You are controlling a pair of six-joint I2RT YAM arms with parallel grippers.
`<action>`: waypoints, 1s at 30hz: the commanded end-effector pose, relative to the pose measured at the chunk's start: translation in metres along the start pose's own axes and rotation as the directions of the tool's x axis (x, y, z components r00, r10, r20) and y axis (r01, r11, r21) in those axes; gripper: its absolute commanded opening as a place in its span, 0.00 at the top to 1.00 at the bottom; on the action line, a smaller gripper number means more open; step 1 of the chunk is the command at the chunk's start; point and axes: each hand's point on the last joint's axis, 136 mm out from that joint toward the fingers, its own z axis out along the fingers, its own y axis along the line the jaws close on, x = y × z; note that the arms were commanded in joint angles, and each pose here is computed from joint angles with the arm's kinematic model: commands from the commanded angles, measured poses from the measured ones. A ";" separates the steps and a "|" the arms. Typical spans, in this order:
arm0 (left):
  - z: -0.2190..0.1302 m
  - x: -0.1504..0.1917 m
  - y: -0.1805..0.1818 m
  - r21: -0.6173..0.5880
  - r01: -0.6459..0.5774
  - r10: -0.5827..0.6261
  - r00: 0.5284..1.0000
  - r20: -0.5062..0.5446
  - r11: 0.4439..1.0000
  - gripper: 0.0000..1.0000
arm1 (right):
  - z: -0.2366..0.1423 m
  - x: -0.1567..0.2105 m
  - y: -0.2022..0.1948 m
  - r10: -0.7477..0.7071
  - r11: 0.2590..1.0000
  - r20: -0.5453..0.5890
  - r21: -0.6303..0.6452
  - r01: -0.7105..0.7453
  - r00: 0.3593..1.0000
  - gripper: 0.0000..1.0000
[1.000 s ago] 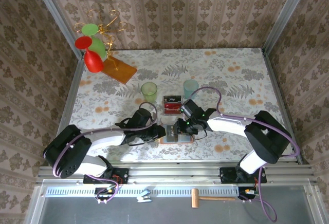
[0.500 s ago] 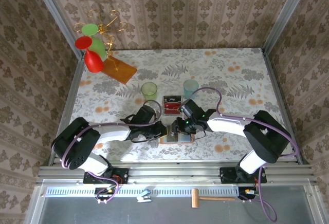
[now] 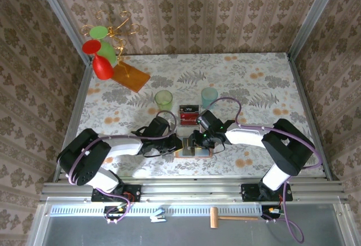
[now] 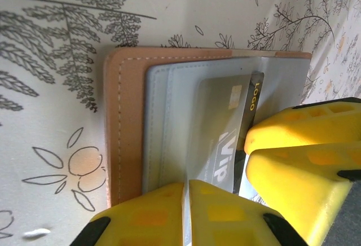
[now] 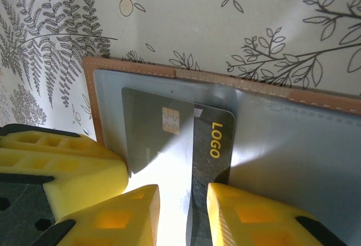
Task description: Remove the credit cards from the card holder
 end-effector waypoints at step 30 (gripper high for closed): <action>-0.011 -0.001 -0.006 -0.009 -0.032 0.032 0.999 0.003 0.999 0.89 | -0.023 -0.013 0.001 -0.032 0.999 0.054 0.017 0.031 0.998 0.71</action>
